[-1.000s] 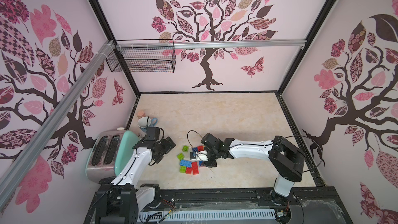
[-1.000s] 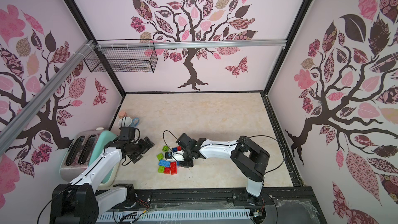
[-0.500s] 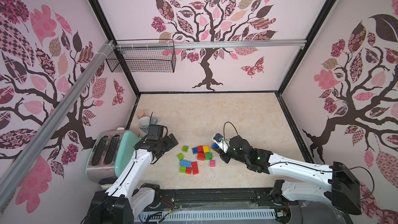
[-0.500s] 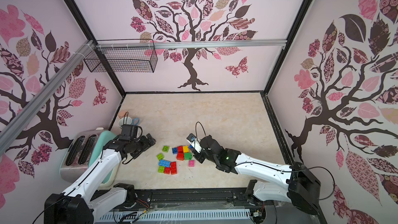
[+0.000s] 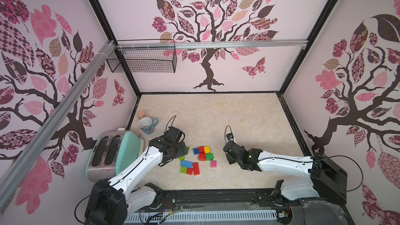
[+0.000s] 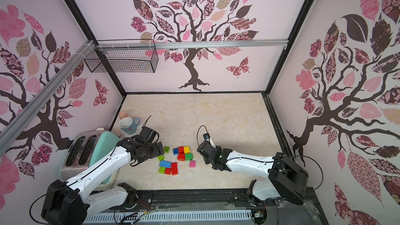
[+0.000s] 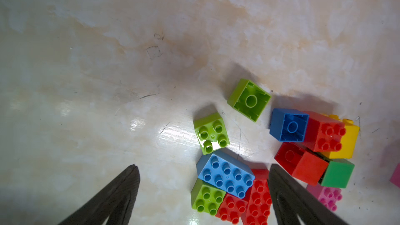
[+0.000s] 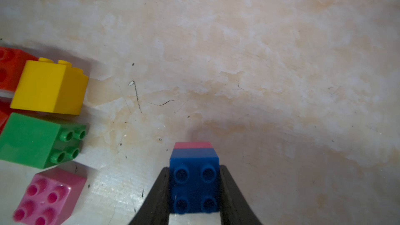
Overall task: Assemble the number 4 with lego
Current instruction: Place the lego brick at the center of the board, then pick up the lego brick from the center of the board.
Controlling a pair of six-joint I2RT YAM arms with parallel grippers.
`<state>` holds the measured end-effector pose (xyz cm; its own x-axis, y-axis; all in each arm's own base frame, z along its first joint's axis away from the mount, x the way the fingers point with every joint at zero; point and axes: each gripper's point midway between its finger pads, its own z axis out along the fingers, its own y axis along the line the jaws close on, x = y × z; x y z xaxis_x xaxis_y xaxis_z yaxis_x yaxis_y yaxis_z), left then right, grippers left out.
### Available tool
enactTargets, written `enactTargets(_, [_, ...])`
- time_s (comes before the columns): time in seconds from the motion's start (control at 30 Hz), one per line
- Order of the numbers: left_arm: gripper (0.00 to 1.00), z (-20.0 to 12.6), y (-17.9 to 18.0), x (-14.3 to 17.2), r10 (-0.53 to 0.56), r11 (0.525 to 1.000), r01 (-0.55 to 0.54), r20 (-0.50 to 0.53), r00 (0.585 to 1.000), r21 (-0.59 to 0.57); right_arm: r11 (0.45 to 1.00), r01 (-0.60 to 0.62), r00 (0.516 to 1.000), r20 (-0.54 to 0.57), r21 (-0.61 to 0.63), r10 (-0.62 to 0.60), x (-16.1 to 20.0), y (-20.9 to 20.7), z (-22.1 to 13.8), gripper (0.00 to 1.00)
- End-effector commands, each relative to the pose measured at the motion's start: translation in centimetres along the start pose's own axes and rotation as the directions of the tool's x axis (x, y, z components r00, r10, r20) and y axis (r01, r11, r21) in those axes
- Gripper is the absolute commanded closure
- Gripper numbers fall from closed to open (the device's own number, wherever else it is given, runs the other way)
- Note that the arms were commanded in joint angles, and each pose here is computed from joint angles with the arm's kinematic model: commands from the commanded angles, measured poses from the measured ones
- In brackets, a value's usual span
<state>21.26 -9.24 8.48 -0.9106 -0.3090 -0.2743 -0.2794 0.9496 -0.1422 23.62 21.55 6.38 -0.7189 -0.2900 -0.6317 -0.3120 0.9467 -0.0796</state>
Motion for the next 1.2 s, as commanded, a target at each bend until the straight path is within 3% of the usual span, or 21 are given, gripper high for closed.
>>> enactTargets(0.0, [0.08,0.0,1.5,2.5,0.024,0.998,-0.027,-0.059,0.998,-0.051,1.0,-0.027,0.999,-0.03,-0.008,0.027,-0.5,0.4,0.4,0.81])
enactTargets(0.1, [0.15,0.1,1.1,4.2,0.062,0.997,-0.066,-0.085,0.994,-0.04,1.0,-0.02,0.998,-0.053,-0.019,0.019,-0.2,0.6,0.8,0.72])
enactTargets(0.27, [0.34,1.3,1.1,6.8,0.064,0.997,-0.071,-0.178,0.982,-0.032,1.0,-0.008,0.997,-0.072,-0.023,0.006,0.1,0.7,0.9,0.63])
enactTargets(0.4, [0.35,1.5,0.7,8.5,0.093,0.995,-0.099,-0.212,0.973,-0.018,1.0,-0.009,0.998,-0.063,-0.024,0.007,-0.2,0.5,0.3,0.4])
enactTargets(0.53, [0.36,1.7,0.7,9.5,0.117,0.992,-0.126,-0.232,0.966,-0.025,0.999,-0.013,0.999,-0.034,-0.035,0.011,-0.9,0.3,-0.5,0.23])
enactTargets(0.73, [0.44,2.5,0.5,10.0,0.109,0.993,-0.116,-0.248,0.963,-0.015,0.977,0.063,0.996,0.072,-0.205,-0.049,-3.3,2.8,-2.7,0.16])
enactTargets(0.83, [0.48,2.9,0.1,10.4,0.115,0.993,-0.12,-0.277,0.954,-0.003,0.911,0.173,0.981,0.151,-0.375,-0.124,-4.3,5.8,-4.5,0.11])
enactTargets(0.93, [0.49,2.1,0.8,8.8,0.091,0.992,-0.107,-0.206,0.974,-0.067,0.777,0.306,0.949,0.239,-0.55,-0.205,-4.5,10.0,-6.6,0.14])
enactTargets(1.03, [0.34,-0.4,1.5,5.0,0.069,0.993,-0.07,-0.022,0.997,-0.095,0.648,0.459,0.888,0.338,-0.608,-0.312,-3.9,14.3,-7.6,0.17])
enactTargets(1.17, [0.23,-2.5,4.0,1.6,-0.108,0.99,0.113,0.065,0.992,-0.087,0.551,0.579,0.812,0.367,-0.601,-0.453,-2.8,18.8,-6.6,0.23])
